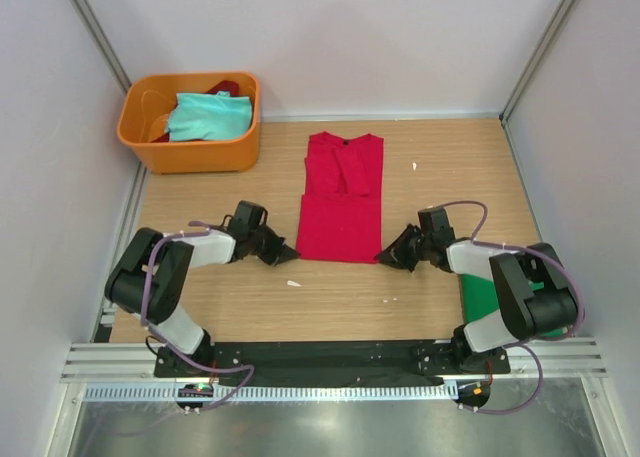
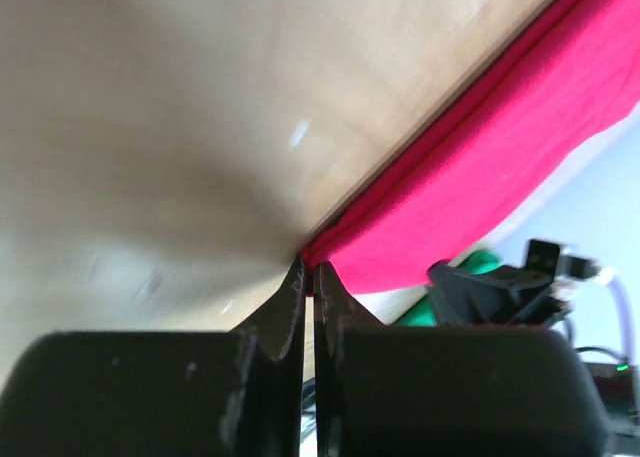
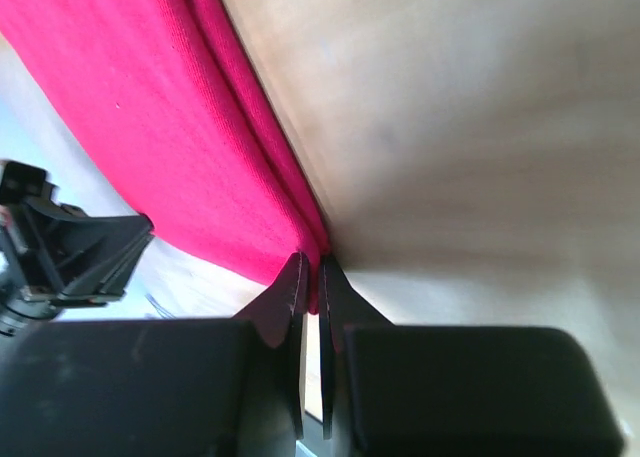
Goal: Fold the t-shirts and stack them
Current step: Fold the tshirt
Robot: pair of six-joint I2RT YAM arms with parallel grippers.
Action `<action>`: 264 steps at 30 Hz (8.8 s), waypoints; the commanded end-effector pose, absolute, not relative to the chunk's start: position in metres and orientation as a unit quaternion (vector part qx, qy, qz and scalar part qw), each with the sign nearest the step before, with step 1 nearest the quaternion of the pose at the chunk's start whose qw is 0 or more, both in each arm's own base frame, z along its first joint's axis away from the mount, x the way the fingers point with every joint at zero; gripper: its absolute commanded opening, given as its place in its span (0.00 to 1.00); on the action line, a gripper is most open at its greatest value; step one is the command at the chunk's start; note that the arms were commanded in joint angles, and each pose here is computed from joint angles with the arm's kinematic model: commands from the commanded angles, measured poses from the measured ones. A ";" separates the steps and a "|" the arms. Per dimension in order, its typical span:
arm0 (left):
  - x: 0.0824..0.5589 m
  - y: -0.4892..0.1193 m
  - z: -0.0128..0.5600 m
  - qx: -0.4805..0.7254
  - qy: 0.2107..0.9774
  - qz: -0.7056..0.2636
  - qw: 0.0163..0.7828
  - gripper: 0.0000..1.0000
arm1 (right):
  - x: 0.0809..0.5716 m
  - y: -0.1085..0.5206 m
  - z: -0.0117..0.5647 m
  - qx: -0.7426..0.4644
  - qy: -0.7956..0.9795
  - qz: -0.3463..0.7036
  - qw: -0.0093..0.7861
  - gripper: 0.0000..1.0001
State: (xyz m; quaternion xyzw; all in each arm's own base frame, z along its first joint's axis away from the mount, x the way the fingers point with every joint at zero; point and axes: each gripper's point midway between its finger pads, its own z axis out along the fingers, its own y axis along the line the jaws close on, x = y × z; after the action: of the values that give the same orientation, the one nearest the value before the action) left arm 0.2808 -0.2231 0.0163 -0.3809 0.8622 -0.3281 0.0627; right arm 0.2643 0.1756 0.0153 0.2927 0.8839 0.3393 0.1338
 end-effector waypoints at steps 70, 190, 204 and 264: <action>0.426 -0.269 0.168 -0.146 0.909 -0.346 0.181 0.00 | 0.362 0.165 0.147 0.143 0.914 0.358 0.126 0.02; 0.552 -0.282 0.167 0.068 0.900 -0.222 0.368 0.39 | 0.469 0.068 0.058 0.197 0.948 0.118 0.222 0.18; 0.438 -0.284 0.180 0.109 0.914 -0.257 0.293 0.42 | 0.453 0.085 0.097 0.122 0.931 0.188 0.290 0.63; 0.311 -0.389 0.065 -0.542 0.707 -0.434 0.137 0.62 | 0.323 0.062 0.153 0.199 0.907 0.218 0.299 1.00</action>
State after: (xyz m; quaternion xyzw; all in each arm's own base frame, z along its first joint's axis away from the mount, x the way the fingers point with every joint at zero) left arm 0.2925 -0.3898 0.0636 -0.4721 0.7630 -0.4186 0.1404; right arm 0.3162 0.0611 0.1462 0.2076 0.9106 0.2152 0.2854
